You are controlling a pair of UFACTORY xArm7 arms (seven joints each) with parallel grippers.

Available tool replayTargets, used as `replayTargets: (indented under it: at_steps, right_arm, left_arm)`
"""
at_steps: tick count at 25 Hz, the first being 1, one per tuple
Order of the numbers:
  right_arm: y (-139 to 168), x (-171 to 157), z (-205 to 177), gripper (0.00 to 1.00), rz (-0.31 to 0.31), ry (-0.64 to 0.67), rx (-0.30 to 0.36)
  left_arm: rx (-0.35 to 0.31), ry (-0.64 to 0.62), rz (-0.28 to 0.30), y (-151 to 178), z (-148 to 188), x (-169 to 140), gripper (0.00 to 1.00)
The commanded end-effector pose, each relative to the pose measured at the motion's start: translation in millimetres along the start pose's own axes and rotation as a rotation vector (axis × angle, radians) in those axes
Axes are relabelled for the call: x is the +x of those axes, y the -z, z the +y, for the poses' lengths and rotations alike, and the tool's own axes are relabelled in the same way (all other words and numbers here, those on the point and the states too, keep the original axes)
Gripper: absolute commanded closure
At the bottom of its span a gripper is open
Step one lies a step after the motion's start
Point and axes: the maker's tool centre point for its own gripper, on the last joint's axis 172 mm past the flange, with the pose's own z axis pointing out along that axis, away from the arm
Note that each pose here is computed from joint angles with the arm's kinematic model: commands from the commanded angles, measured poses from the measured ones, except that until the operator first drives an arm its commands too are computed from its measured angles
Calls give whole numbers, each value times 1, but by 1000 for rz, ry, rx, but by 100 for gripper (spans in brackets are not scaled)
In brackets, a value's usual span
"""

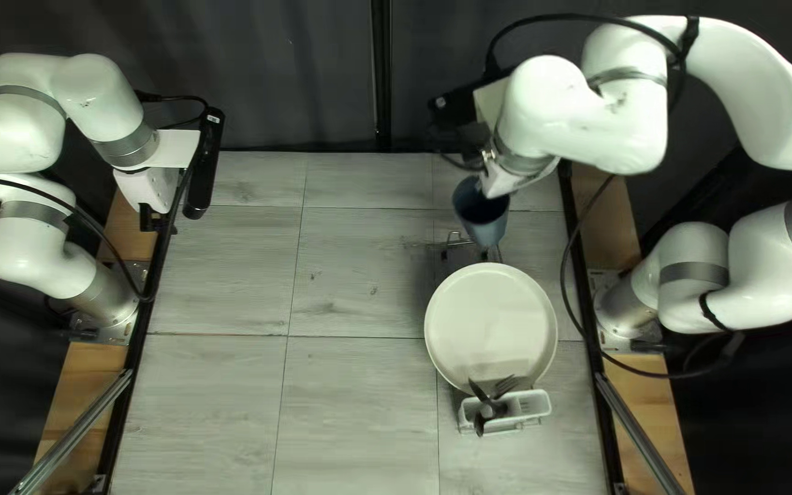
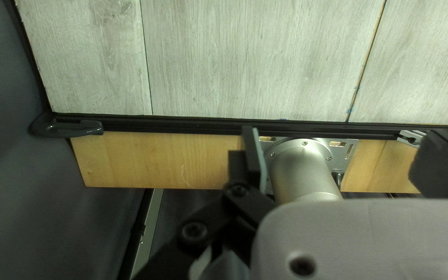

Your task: Pick up and place plate onto table. Place down one fork to the left of the plate. Place spoon and knife to the right of the plate. Place cup above the knife and spoon

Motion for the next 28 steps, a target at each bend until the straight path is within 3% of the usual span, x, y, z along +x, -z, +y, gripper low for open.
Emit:
replayTargets:
  at_steps: [1, 4, 9, 18, 28]
  right_arm:
    - [8, -2, -50, 100, -2, 183, 45]
    - [8, 5, -72, 100, 17, 262, 70]
    - [-2, 18, -101, 100, 62, 360, 120]
    - [-24, 51, -167, 100, 112, 496, 185]
    - [-61, 95, -242, 100, 150, 605, 211]
  left_arm:
    - [52, 36, 42, 33, 3, -9, 0]
    - [142, 51, 91, 56, -9, -22, 0]
    - [208, 51, 146, 72, -29, -42, 0]
    - [259, 80, 193, 76, -63, -80, 0]
    - [260, 82, 196, 76, -63, -80, 0]
